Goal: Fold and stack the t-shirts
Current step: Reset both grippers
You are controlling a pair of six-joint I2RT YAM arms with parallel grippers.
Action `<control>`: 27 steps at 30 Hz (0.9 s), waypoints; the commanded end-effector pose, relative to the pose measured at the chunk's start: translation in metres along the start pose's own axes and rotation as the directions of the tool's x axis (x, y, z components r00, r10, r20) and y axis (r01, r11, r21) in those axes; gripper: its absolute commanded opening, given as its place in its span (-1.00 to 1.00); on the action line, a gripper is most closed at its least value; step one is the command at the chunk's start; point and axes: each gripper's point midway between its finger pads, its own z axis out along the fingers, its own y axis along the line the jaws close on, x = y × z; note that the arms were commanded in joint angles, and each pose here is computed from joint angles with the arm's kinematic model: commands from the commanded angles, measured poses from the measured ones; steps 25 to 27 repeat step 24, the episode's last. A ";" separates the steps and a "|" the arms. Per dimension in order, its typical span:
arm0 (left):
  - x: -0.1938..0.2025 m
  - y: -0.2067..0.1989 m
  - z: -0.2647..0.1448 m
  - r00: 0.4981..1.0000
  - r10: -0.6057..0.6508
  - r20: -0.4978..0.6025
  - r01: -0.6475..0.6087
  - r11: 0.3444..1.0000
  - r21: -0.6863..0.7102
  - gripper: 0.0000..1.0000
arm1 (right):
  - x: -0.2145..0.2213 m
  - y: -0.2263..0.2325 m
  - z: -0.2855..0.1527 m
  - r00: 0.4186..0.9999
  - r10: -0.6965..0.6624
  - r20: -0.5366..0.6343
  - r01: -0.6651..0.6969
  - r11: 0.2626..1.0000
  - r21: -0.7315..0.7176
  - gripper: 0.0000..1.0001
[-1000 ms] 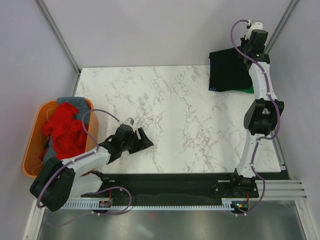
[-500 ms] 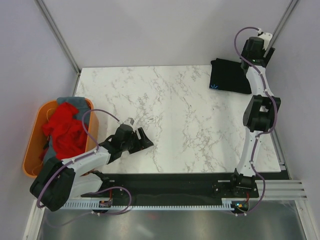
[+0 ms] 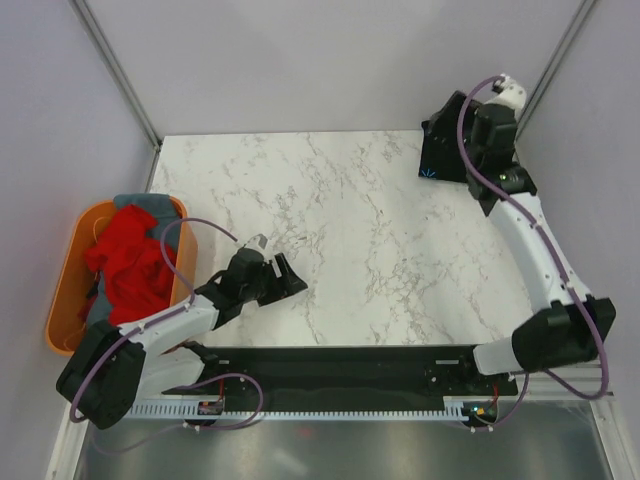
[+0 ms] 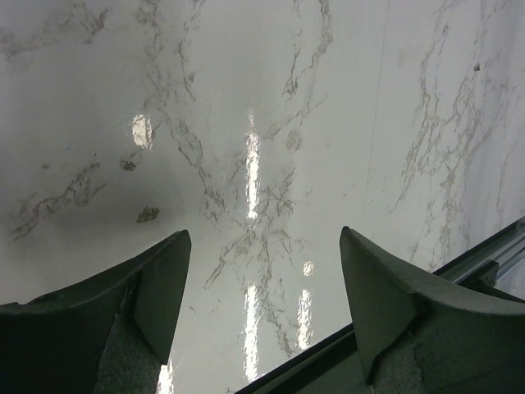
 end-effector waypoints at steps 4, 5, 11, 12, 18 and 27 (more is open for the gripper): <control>-0.004 0.001 -0.006 0.999 -0.004 0.046 0.003 1.000 0.025 0.62 | 0.082 0.045 -0.090 0.963 -0.007 -0.268 -0.065 0.964 -0.258 0.96; -0.003 0.001 -0.007 0.999 -0.013 0.047 0.012 1.000 0.025 0.62 | 0.087 0.047 -0.103 0.955 -0.014 -0.295 -0.073 0.956 -0.283 0.96; -0.002 0.002 -0.010 0.999 -0.023 0.042 0.022 1.000 0.017 0.63 | 0.131 0.066 -0.171 0.869 -0.128 -0.477 -0.090 0.908 -0.409 0.96; -0.001 0.005 -0.011 0.999 -0.024 0.043 0.024 1.000 0.006 0.63 | 0.130 0.067 -0.182 0.867 -0.147 -0.477 -0.087 0.896 -0.436 0.96; 0.000 0.008 -0.017 0.998 -0.032 0.045 0.032 0.999 -0.009 0.64 | 0.162 0.037 -0.219 0.813 -0.110 -0.571 -0.144 0.913 -0.382 0.96; -0.003 0.016 -0.028 0.994 -0.053 0.091 0.057 0.998 -0.036 0.67 | 0.194 0.020 -0.247 0.804 -0.017 -0.595 -0.260 0.890 -0.376 0.96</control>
